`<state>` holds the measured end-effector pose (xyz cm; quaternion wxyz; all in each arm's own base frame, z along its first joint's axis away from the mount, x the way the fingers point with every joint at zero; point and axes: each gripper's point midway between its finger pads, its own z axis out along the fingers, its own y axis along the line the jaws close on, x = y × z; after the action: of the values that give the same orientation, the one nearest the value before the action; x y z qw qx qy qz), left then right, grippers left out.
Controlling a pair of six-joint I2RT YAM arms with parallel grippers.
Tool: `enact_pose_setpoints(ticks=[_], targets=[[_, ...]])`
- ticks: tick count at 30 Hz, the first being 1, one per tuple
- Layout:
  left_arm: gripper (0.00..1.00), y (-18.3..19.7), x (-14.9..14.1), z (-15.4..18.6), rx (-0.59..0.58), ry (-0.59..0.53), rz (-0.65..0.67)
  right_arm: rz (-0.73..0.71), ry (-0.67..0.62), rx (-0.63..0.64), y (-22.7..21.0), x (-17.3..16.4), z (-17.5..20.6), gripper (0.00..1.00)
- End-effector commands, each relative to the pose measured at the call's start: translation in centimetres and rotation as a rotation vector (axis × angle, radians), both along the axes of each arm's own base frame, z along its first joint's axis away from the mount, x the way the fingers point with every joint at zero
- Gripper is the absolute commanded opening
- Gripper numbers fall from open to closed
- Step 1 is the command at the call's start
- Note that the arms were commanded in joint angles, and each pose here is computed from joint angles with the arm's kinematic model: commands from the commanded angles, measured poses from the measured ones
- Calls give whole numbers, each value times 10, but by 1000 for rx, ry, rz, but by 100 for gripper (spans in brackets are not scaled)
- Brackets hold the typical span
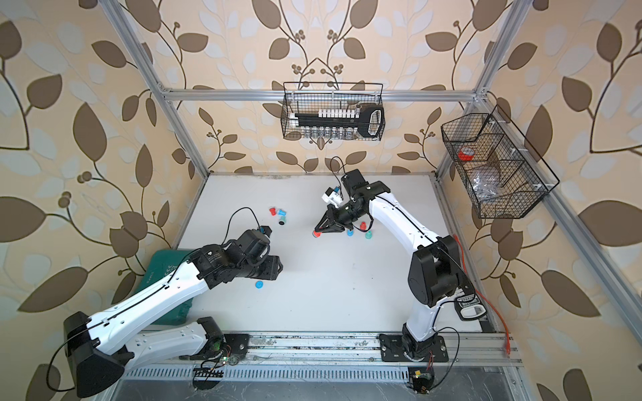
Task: Close the stamp cap
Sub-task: Pick up the stamp from the center of the board, then move the cover to the center of the board.
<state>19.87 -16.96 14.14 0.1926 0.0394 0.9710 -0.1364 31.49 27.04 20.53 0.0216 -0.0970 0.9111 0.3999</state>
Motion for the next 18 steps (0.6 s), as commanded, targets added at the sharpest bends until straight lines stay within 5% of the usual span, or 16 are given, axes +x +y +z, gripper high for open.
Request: enact_pose_setpoints(ticks=[1,18], targets=[[56,-3,0,-19,-27,47,45,15,-3,-109,-17,-17,-9,8],[52,15,32,-82,5,135,144,-1,24,-107,-21,-27,-26,7]])
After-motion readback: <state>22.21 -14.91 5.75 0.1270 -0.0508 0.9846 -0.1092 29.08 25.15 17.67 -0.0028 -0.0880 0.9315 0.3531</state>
